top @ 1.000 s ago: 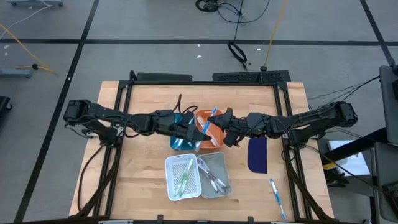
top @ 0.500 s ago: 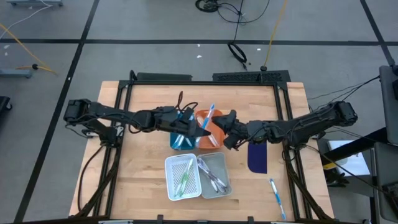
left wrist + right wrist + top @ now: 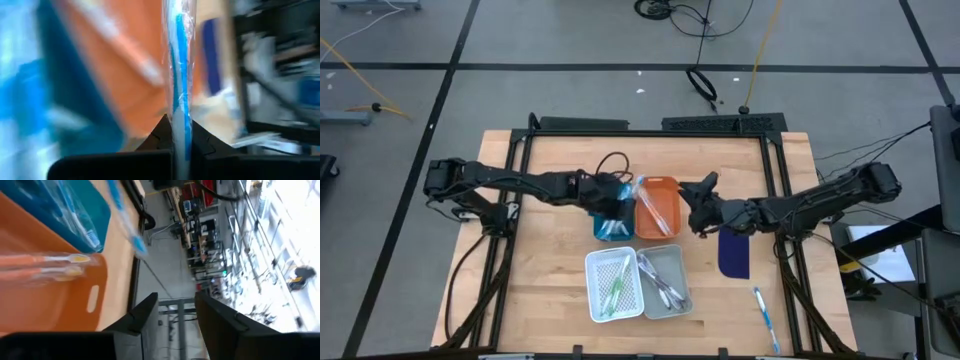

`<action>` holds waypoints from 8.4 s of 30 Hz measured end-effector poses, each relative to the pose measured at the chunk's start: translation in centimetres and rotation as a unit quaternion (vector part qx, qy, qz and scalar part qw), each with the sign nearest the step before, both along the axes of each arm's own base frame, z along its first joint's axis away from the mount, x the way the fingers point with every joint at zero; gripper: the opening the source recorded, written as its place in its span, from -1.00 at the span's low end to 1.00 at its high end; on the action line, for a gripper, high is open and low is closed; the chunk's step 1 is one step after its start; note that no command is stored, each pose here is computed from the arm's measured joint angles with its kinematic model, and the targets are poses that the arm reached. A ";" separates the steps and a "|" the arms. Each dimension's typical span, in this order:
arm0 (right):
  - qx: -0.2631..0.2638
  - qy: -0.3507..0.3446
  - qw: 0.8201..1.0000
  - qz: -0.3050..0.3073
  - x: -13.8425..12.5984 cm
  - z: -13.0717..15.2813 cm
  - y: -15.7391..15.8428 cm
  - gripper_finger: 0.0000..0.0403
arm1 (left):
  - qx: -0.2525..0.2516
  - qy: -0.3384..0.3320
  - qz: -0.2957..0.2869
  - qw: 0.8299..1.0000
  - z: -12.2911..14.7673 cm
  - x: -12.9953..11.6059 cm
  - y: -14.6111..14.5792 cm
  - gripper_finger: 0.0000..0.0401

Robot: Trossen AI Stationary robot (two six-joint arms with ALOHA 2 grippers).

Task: Pick & Place Toothbrushes
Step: Put the blue toothbrush into the blue bin

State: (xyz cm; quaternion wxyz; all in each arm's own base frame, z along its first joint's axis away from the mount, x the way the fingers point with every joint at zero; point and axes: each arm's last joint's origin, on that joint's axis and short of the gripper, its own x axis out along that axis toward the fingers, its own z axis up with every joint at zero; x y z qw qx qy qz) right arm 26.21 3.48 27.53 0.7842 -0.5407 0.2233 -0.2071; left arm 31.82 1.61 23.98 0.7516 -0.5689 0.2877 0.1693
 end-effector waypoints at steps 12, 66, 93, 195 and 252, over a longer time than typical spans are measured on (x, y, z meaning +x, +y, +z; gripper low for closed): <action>0.087 -0.093 0.992 -0.010 -3.1 1.0 -0.7 -0.43 | -0.001 0.235 0.007 0.972 -2.2 -4.0 -1.6 -0.98; 0.081 -0.100 0.991 -0.033 -3.4 1.2 -0.8 -0.43 | -0.151 0.243 -0.002 0.958 -4.8 -3.3 4.8 -0.95; 0.082 -0.105 0.991 -0.034 -3.4 1.3 -0.8 -0.43 | -0.133 0.217 -0.031 0.967 -3.9 -3.5 4.6 -0.12; 0.862 0.343 0.210 -0.307 -13.7 -3.6 14.2 -0.80 | 0.462 -0.101 -0.076 0.878 6.6 -12.4 -2.7 -0.96; 0.801 0.182 0.260 -0.508 -14.2 -6.7 13.9 0.12 | 0.452 -0.101 -0.064 0.884 6.6 -12.4 -2.7 -0.95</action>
